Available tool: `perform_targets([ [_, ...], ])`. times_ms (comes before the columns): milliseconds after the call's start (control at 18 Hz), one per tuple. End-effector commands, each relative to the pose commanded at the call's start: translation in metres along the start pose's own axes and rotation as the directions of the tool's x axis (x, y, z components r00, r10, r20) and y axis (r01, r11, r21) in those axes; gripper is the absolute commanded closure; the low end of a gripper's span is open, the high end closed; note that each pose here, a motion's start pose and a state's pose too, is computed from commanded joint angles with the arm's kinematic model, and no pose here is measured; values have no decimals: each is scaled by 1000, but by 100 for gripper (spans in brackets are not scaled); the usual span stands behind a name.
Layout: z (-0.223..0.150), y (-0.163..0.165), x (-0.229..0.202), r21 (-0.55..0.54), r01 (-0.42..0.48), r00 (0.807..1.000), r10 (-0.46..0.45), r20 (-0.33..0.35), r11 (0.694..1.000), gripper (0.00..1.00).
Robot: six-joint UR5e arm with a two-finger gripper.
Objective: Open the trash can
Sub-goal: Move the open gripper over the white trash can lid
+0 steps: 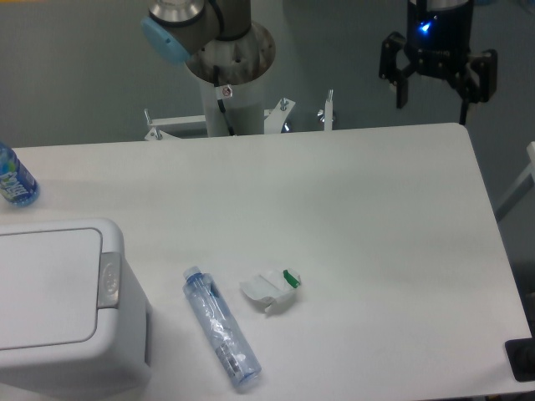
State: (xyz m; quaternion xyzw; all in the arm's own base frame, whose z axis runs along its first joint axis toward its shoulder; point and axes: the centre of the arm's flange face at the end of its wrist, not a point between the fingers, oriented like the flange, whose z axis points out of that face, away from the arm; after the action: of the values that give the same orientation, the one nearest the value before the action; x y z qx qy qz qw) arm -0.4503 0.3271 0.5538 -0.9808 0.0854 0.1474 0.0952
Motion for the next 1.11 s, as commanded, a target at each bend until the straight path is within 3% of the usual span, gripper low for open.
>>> perform_targets([
  [278,6,-34,11,26,40,999,-40,10,999,0],
  [444,16,-70,25,53,170,985,-170,-1,984,0],
  [556,20,-99,33,82,264,964,-265,-7,961,0],
  [778,35,-158,62,106,459,888,-455,-64,882,0],
  [889,42,-197,93,101,488,872,-479,-106,867,0],
  [1000,46,-215,107,109,512,857,-499,-130,852,0],
  [1111,47,-236,124,136,550,830,-520,-202,824,0],
])
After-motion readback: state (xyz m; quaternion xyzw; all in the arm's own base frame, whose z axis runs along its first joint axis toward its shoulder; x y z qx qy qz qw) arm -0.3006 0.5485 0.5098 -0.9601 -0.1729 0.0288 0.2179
